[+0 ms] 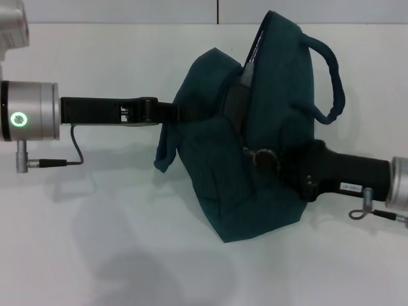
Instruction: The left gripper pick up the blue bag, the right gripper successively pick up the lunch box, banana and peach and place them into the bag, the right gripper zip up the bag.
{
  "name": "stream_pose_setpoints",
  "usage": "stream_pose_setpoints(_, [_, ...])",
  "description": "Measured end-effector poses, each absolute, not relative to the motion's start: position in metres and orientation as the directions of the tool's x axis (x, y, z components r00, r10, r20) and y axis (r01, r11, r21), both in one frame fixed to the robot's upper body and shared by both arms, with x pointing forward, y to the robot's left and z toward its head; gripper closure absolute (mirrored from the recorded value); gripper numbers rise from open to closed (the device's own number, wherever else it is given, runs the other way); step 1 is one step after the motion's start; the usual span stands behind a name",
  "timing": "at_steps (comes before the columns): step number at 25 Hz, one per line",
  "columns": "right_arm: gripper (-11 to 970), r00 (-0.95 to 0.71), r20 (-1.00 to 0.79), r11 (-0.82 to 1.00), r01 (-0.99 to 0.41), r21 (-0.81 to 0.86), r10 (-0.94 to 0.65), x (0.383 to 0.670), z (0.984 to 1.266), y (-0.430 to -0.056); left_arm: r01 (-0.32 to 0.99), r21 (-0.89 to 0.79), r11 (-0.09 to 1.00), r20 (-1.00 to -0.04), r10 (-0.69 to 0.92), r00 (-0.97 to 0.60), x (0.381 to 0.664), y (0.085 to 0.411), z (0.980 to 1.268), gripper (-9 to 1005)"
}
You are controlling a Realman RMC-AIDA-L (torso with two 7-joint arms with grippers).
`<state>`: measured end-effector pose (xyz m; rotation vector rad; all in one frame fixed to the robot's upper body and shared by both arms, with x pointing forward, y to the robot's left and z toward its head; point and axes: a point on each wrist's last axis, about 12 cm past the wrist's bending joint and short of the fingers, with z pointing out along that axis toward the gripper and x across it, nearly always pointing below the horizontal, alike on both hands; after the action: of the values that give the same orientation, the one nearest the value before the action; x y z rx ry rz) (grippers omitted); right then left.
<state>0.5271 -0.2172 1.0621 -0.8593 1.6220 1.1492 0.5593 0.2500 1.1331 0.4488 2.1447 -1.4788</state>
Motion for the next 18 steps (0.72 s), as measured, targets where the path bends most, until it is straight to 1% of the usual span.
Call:
stream_pose_setpoints(4, [942, -0.203, -0.976, 0.299, -0.929, 0.217, 0.078, 0.516, 1.071, -0.225, 0.559, -0.760, 0.332, -0.594, -0.004, -0.805, 0.558, 0.250, 1.136, 939])
stream_pose_setpoints(9, [942, -0.145, -0.984, 0.263, -0.950, 0.168, 0.103, 0.511, 1.076, -0.226, 0.621, -0.724, 0.300, -0.657, -0.026, -0.753, 0.559, 0.249, 1.142, 939])
stream_pose_setpoints(14, [942, -0.084, -0.989, 0.222, -0.969, 0.109, 0.119, 0.510, 1.084, -0.224, 0.680, -0.686, 0.260, -0.716, -0.073, -0.694, 0.559, 0.248, 1.144, 781])
stream_pose_setpoints(18, [942, -0.034, -0.992, 0.201, -0.978, 0.058, 0.123, 0.513, 1.092, -0.220, 0.731, -0.640, 0.235, -0.766, -0.125, -0.630, 0.555, 0.252, 1.139, 622])
